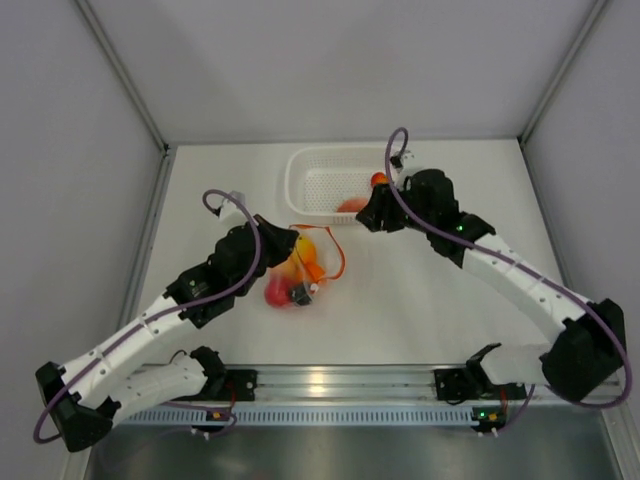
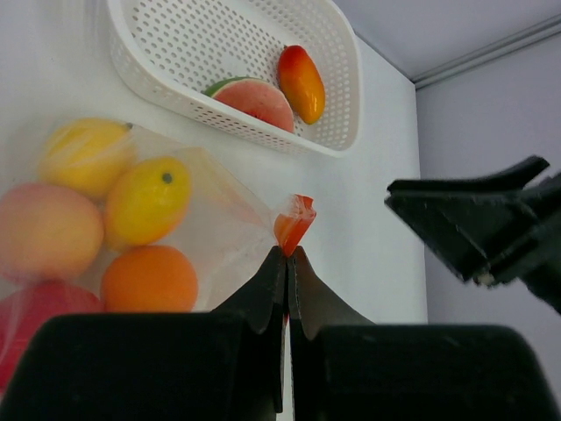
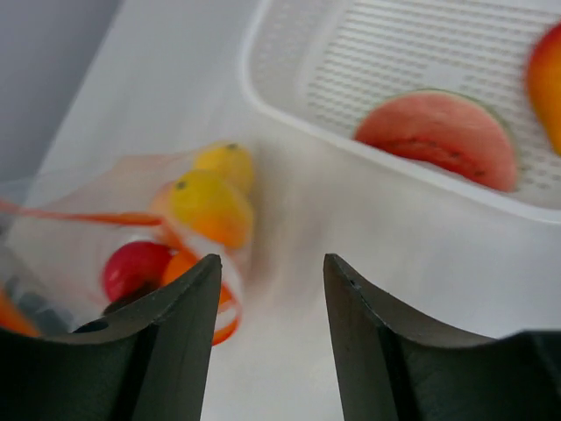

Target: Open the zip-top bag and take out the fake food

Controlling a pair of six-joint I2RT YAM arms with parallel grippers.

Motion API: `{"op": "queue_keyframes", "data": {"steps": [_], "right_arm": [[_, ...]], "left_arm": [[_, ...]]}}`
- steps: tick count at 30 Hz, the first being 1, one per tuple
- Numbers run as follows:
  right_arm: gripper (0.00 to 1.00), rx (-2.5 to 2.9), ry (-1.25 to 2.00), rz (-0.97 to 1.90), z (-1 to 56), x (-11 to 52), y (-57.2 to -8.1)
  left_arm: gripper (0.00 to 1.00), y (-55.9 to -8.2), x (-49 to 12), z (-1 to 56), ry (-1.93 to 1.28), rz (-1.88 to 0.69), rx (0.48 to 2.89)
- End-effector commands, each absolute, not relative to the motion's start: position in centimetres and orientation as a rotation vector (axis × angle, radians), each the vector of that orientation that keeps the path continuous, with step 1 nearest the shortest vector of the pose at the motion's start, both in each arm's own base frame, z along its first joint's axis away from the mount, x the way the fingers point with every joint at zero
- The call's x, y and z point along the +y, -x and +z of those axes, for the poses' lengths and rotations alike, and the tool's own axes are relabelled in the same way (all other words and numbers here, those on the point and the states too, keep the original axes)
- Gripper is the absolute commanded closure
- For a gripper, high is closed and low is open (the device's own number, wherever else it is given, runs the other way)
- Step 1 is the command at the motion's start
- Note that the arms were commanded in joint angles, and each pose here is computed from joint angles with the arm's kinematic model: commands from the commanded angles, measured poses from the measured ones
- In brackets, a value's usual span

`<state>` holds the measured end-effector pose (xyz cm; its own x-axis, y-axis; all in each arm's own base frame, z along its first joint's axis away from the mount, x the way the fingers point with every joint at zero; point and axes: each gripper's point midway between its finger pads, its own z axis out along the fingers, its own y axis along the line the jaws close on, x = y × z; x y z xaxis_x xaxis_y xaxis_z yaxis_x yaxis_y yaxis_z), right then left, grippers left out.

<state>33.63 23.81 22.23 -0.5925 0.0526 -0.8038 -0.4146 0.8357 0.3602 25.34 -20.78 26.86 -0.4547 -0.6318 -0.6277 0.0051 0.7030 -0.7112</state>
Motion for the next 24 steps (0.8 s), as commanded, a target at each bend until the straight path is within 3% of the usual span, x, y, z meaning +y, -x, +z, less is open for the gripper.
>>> {"op": "queue_keyframes", "data": {"steps": [1, 9, 16, 24], "right_arm": [[0.50, 1.931, 0.430, 1.045, 25.8, 29.9, -27.6], [0.53, 1.794, 0.551, 1.125, 26.7, 34.3, -22.0], [0.56, 1.804, 0.283, 0.995, 24.5, 34.8, -26.6], [0.57, 1.853, 0.143, 1.020, 21.9, 36.3, -27.4]], "left_arm": [[1.00, -25.9, -21.5, 29.8, 0.558, -0.904, 1.842], [1.00, -25.9, -23.2, 28.9, 0.597, -0.982, 1.892], [1.00, -24.9, -25.6, 29.3, 0.594, -1.150, 1.923], [1.00, -24.0, -27.9, 31.5, 0.587, -1.348, 1.883]]}}
